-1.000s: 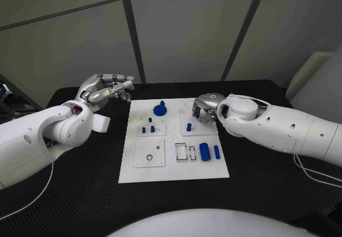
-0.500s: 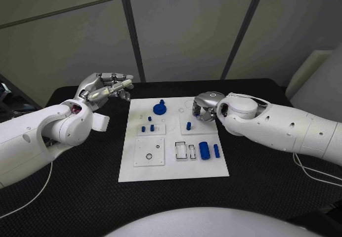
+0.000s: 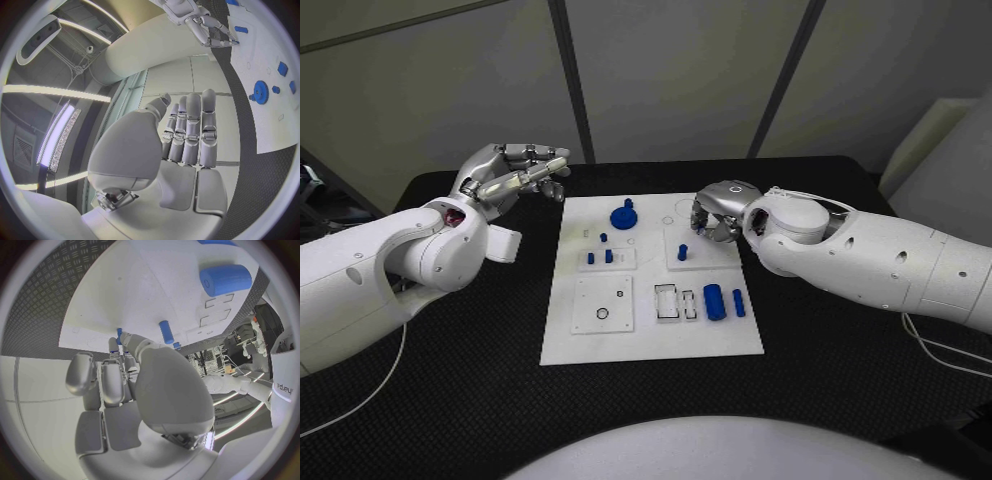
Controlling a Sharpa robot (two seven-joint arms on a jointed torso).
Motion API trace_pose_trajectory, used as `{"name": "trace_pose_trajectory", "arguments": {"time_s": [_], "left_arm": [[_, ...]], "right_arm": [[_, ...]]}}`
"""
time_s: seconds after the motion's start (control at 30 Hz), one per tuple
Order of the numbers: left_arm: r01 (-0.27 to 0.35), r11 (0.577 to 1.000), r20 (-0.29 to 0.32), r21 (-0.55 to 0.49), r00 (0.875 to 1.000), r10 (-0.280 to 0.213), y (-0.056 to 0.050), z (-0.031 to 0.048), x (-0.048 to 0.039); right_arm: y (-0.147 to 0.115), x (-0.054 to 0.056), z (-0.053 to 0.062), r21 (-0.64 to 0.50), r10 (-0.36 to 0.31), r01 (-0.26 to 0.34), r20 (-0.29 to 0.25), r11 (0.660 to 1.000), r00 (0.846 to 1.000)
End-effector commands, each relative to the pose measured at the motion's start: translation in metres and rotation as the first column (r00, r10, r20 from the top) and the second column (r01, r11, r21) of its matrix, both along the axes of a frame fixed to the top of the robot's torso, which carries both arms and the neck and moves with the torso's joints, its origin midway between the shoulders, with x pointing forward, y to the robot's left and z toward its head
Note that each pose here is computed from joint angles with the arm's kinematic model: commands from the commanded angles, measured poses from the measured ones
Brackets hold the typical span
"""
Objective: Assemble the parts on the task board
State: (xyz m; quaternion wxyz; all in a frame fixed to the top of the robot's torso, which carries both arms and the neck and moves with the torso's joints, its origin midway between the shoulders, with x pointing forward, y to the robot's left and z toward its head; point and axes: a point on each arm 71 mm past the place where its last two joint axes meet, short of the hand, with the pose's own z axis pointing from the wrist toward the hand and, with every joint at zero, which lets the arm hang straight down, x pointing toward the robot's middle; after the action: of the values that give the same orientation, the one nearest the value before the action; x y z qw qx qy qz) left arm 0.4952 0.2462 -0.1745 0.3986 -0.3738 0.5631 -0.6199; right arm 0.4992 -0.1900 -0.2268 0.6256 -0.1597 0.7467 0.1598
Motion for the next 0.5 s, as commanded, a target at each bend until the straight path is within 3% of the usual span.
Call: {"name": "trace_pose_trajectory", "arguments": {"time_s": [0.03,0.5], "left_arm": [[0.007,1.0,0.006,-0.011,1.0,-0.007,0.001,0.0014,0.0003],[-0.002,1.0,0.002,-0.005,1.0,0.002,0.004,0.0004,0.0016]], "right_arm": [[0.001,-0.002,0.008,0.029,0.006,-0.008,0.067,1.0,0.998],[0.016,-0.034,0.031,0.112,0.074,-0.085,0.099,0.99,0.992]]}}
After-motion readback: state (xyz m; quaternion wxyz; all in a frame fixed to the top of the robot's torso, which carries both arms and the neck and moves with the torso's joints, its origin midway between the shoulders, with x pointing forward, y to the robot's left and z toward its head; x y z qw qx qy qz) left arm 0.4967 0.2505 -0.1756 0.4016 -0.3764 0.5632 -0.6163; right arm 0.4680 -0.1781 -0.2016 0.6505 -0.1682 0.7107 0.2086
